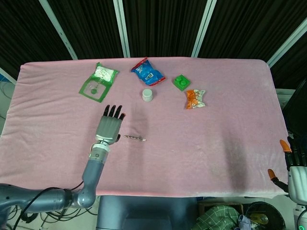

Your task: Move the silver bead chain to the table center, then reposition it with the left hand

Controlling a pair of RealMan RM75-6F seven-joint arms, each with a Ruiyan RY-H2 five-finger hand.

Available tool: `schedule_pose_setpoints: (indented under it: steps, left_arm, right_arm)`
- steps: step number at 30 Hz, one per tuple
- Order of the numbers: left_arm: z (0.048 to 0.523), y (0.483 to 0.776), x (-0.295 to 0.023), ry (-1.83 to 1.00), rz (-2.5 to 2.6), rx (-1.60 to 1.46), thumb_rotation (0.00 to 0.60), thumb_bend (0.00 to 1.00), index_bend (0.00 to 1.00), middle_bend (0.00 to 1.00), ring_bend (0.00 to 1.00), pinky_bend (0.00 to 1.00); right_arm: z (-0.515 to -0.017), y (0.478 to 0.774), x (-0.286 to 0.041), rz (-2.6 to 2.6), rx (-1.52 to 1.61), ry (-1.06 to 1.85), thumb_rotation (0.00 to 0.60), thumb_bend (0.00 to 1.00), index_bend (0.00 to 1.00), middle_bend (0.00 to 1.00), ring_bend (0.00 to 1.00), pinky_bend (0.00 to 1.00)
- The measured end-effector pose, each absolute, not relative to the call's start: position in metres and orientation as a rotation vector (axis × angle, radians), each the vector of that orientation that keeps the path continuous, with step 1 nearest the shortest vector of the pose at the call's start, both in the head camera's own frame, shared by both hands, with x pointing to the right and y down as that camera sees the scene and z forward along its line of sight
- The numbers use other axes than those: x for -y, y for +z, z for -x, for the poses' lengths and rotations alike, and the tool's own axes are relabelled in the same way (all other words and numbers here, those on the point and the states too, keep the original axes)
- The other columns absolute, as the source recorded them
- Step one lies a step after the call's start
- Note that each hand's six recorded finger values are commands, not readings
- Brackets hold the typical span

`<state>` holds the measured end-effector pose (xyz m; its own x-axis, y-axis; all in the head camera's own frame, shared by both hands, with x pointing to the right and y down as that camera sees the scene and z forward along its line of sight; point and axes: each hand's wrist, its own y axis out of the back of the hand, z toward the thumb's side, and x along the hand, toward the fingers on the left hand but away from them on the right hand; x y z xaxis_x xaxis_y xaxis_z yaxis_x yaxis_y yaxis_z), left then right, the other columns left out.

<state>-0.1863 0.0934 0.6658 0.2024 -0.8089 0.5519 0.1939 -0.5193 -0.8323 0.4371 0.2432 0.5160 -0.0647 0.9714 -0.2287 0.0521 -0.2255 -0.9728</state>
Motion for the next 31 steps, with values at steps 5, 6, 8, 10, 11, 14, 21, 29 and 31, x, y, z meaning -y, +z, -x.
schedule_pose_setpoints:
  steps: [5, 6, 8, 10, 11, 14, 21, 29, 31]
  left_arm:
    - [0.231, 0.622, -0.093, -1.421, 1.533, -0.6, 0.6, 0.2, 0.17, 0.0, 0.0, 0.0]
    - [0.244, 0.611, -0.097, -1.416, 1.521, -0.616, 0.6, 0.19, 0.16, 0.0, 0.0, 0.0]
    - [0.266, 0.596, -0.104, -1.412, 1.505, -0.643, 0.6, 0.18, 0.15, 0.0, 0.0, 0.0]
    - [0.292, 0.581, -0.117, -1.416, 1.492, -0.675, 0.6, 0.18, 0.14, 0.0, 0.0, 0.0]
    - [0.304, 0.574, -0.124, -1.421, 1.49, -0.691, 0.6, 0.18, 0.14, 0.0, 0.0, 0.0]
    - [0.339, 0.554, -0.147, -1.438, 1.501, -0.766, 0.6, 0.17, 0.14, 0.0, 0.0, 0.0]
    - [0.403, 0.524, -0.2, -1.47, 1.547, -0.994, 0.6, 0.18, 0.14, 0.0, 0.0, 0.0]
    - [0.453, 0.518, -0.228, -1.494, 1.507, -1.06, 0.6, 0.17, 0.14, 0.0, 0.0, 0.0]
    - [0.459, 0.518, -0.228, -1.494, 1.504, -1.072, 0.6, 0.17, 0.14, 0.0, 0.0, 0.0]
  right_arm:
    - [-0.439, 0.52, -0.243, 1.37, 1.166, 1.434, 0.6, 0.15, 0.04, 0.0, 0.0, 0.18]
    - [-0.439, 0.521, -0.243, 1.368, 1.161, 1.439, 0.6, 0.15, 0.03, 0.0, 0.0, 0.18]
    - [-0.44, 0.523, -0.243, 1.367, 1.142, 1.459, 0.6, 0.13, 0.01, 0.0, 0.0, 0.18]
    - [-0.442, 0.526, -0.244, 1.366, 1.117, 1.489, 0.6, 0.13, 0.01, 0.0, 0.0, 0.18]
    - [-0.443, 0.528, -0.245, 1.368, 1.107, 1.504, 0.6, 0.13, 0.01, 0.0, 0.0, 0.18]
    - [-0.445, 0.532, -0.245, 1.373, 1.084, 1.539, 0.6, 0.13, 0.01, 0.0, 0.0, 0.18]
    - [-0.445, 0.53, -0.244, 1.365, 1.096, 1.532, 0.6, 0.13, 0.01, 0.0, 0.0, 0.18]
    - [-0.442, 0.527, -0.245, 1.37, 1.105, 1.515, 0.6, 0.13, 0.01, 0.0, 0.0, 0.18]
    - [-0.443, 0.526, -0.245, 1.37, 1.107, 1.513, 0.6, 0.13, 0.01, 0.0, 0.0, 0.18]
